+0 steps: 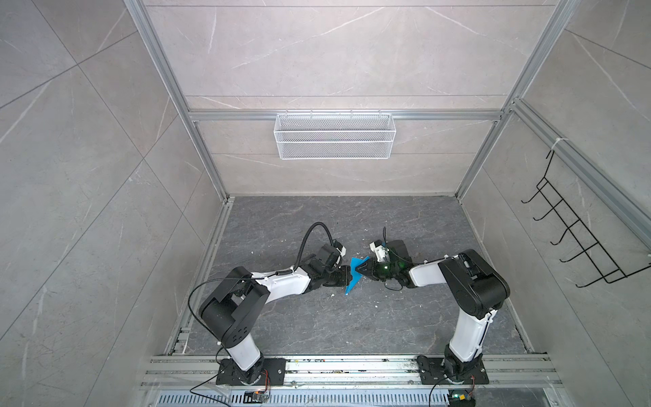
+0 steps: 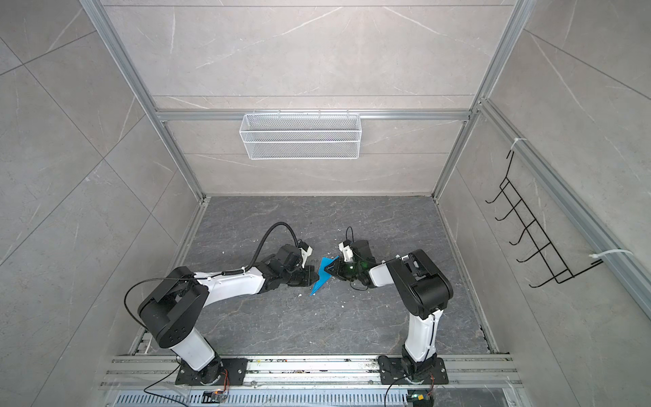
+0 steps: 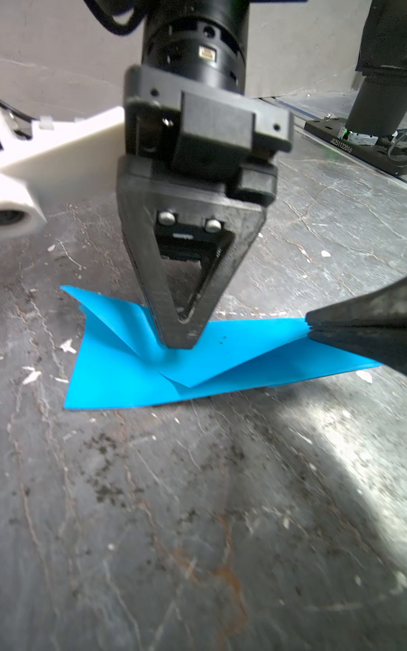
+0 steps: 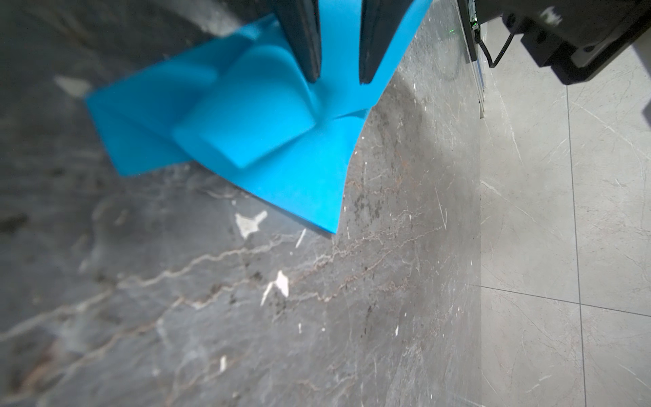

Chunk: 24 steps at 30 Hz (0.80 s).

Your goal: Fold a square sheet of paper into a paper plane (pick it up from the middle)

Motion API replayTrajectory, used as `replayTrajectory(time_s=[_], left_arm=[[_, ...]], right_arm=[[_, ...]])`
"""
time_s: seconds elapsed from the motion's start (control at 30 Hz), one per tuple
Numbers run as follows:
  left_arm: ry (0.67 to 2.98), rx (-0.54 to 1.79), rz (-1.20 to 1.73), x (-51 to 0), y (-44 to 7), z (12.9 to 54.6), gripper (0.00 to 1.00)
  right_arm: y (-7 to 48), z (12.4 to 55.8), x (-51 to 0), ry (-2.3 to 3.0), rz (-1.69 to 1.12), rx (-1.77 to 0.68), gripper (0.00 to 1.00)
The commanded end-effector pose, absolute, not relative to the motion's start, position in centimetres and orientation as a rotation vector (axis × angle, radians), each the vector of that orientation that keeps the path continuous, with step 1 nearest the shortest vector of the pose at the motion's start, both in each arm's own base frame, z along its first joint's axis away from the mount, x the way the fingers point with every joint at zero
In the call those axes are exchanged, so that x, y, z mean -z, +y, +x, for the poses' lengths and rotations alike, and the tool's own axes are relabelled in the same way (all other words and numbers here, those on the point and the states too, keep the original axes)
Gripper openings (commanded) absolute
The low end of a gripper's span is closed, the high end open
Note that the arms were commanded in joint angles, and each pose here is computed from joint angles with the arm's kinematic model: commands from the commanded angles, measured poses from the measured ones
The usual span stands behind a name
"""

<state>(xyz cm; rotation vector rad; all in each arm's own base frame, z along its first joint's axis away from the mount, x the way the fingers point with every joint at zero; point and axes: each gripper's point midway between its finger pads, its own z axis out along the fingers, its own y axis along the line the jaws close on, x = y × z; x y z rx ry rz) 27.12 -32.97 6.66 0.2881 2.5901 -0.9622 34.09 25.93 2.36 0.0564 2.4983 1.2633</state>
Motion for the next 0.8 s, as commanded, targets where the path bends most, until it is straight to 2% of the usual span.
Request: replayTrajectory(time_s=[0.0,0.17,0.3,0.37,0.5,0.6,0.77], left_arm=[[2.612,0.941,0.288,-6.6,-33.7,27.3,0.05],[2.620,0.603,0.227,-7.0,-29.7,28.6,0.09],[2.614,0.524,0.216,-7.6,-27.7,27.9,0.16],[2.598,0.572,0.220,-8.2,-27.9,27.6,0.18],[2.506,0.909,0.296,-10.8,-32.3,27.1,0.21],[2.502,1.062,0.301,-11.0,-35.0,26.9,0.21],[2.566,1.038,0.294,-8.5,-36.2,26.7,0.16]], right_arm=[[24.5,32.3,1.3,2.633,0.162,-1.185,0.24],[24.5,32.3,1.2,2.631,0.169,-1.190,0.25],[24.6,32.3,1.2,2.630,0.170,-1.188,0.24],[24.6,32.4,1.2,2.631,0.174,-1.189,0.24],[24.5,32.4,1.3,2.632,0.177,-1.188,0.25],[24.5,32.3,1.4,2.635,0.185,-1.185,0.24],[24.4,32.2,1.6,2.639,0.195,-1.185,0.24]])
